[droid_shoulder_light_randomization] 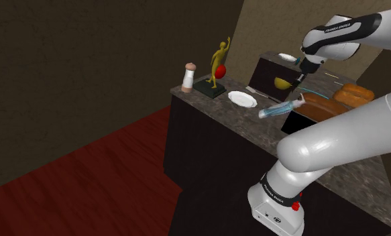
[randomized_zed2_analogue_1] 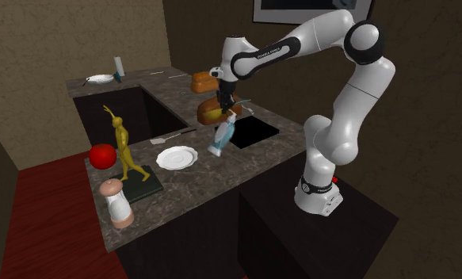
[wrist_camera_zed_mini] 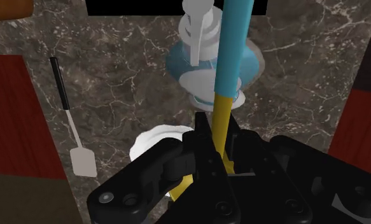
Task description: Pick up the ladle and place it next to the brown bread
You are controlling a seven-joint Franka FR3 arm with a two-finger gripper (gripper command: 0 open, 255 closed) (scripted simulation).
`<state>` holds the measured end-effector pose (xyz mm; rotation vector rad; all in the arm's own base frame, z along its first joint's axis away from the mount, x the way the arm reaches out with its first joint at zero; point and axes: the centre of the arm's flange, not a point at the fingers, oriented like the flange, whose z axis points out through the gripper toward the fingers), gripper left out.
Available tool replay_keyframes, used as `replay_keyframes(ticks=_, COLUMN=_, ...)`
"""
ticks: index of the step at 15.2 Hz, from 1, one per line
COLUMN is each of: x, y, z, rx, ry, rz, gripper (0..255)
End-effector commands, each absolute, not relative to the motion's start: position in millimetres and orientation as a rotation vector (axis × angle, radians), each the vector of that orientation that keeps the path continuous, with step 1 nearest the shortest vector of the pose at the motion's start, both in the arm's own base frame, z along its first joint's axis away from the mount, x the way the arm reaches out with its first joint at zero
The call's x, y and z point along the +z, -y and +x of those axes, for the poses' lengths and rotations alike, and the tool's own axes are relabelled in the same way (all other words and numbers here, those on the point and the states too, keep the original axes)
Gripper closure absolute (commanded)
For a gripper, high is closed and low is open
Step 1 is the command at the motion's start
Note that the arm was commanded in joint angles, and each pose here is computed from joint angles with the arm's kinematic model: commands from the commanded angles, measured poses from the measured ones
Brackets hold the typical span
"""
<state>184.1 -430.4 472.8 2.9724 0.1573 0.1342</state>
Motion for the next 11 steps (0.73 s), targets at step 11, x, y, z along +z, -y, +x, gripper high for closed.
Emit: replay_keyframes(ticks=11, x=473.1, y=493.2, z=39.1, rx=0.134, ry=-0.159, rz=2.972, gripper=255)
